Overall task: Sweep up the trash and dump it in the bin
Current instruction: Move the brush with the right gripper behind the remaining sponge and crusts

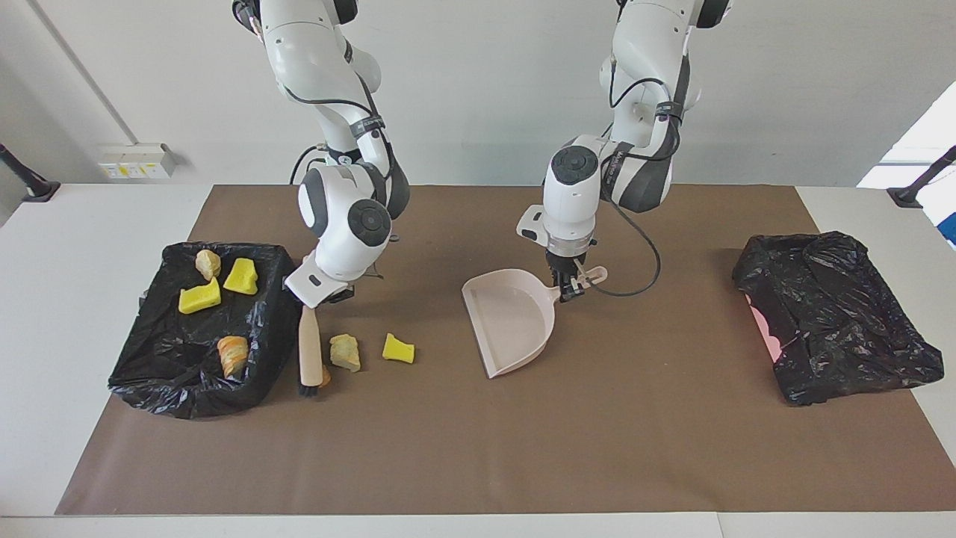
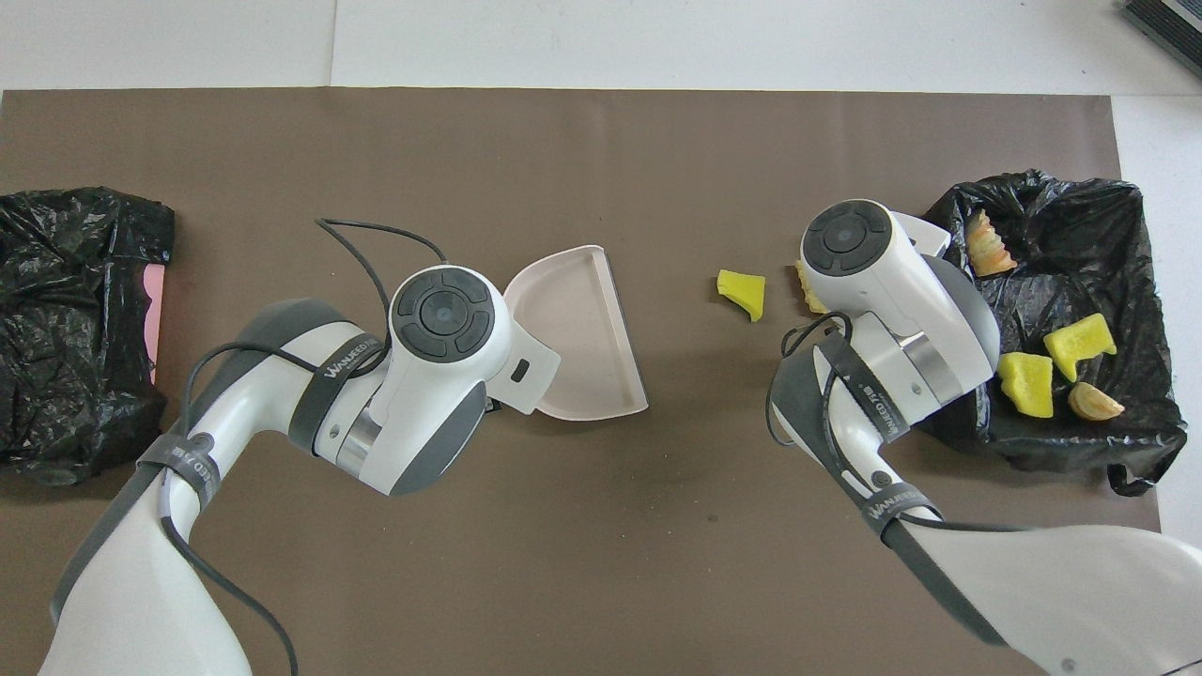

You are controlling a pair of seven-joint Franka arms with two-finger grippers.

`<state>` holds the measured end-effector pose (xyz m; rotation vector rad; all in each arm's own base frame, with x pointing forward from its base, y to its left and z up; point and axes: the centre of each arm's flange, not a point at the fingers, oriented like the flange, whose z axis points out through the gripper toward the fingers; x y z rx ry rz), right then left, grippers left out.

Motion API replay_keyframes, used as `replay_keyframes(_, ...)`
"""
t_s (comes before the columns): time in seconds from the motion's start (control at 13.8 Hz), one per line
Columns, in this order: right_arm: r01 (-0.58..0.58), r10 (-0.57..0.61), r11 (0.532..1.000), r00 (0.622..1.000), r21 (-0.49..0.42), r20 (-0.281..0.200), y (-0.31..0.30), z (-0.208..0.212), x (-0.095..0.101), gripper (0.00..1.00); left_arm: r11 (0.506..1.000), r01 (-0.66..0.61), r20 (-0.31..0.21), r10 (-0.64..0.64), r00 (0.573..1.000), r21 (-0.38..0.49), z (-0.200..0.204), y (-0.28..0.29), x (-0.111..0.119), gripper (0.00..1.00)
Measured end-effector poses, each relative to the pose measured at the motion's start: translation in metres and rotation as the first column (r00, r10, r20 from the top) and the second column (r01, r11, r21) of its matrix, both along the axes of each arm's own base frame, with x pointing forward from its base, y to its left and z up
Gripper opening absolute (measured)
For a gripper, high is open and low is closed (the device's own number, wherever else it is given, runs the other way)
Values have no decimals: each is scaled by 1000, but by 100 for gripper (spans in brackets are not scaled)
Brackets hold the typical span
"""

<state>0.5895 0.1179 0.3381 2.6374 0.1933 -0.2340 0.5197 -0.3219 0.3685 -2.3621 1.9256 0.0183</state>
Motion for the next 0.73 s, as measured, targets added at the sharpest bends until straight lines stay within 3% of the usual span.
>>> replay_keyframes(0.36,64,-54,974,997,215,-54,74,17,-14,26,1000,6,9,-6,1000,-7,1,-3,-1,32)
replay_keyframes(0.58,80,-56,963,993,257,-100,77,61,-7,26,1000,21,4,-21,1000,-5,-2,-12,-7,32)
replay_keyframes(0.73,62,-37,960,995,274,-96,49,92,2,26,1000,22,1,-22,1000,-3,-4,-14,-9,32)
